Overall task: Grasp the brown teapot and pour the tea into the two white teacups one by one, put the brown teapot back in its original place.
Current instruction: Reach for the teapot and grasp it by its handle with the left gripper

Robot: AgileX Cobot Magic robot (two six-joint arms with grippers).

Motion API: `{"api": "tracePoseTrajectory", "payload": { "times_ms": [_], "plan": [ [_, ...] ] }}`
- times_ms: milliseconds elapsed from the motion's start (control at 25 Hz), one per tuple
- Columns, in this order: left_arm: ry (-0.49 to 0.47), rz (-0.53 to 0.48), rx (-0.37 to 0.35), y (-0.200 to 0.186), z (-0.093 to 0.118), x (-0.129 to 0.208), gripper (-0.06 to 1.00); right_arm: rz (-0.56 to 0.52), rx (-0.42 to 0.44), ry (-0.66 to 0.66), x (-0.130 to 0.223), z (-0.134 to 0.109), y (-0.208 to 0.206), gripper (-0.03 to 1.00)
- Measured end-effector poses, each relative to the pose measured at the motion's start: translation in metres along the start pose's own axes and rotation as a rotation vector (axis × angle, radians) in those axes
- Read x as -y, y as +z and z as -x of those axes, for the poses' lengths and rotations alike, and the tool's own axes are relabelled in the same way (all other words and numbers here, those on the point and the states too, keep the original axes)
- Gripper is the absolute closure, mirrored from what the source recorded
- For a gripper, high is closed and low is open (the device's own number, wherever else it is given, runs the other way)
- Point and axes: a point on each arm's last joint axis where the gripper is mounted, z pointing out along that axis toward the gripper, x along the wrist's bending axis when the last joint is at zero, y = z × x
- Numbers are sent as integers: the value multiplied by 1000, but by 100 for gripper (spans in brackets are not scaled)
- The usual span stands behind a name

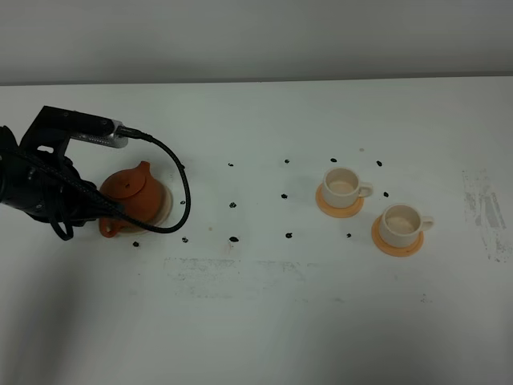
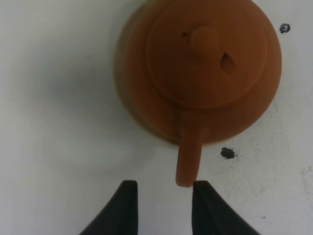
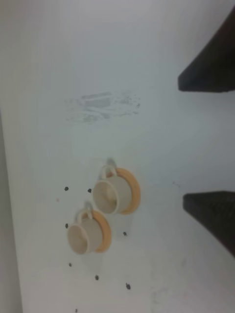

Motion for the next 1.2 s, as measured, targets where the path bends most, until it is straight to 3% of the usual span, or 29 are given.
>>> {"api": "tracePoseTrajectory", "payload": {
  "times_ms": [400,1200],
  "plan": [
    [16,17,18,13,1,-2,68,0,0,0,0,0,0,52],
    [35,-43,44,42,3,0,68,0,-1,0,0,0,0,52]
  ]
}}
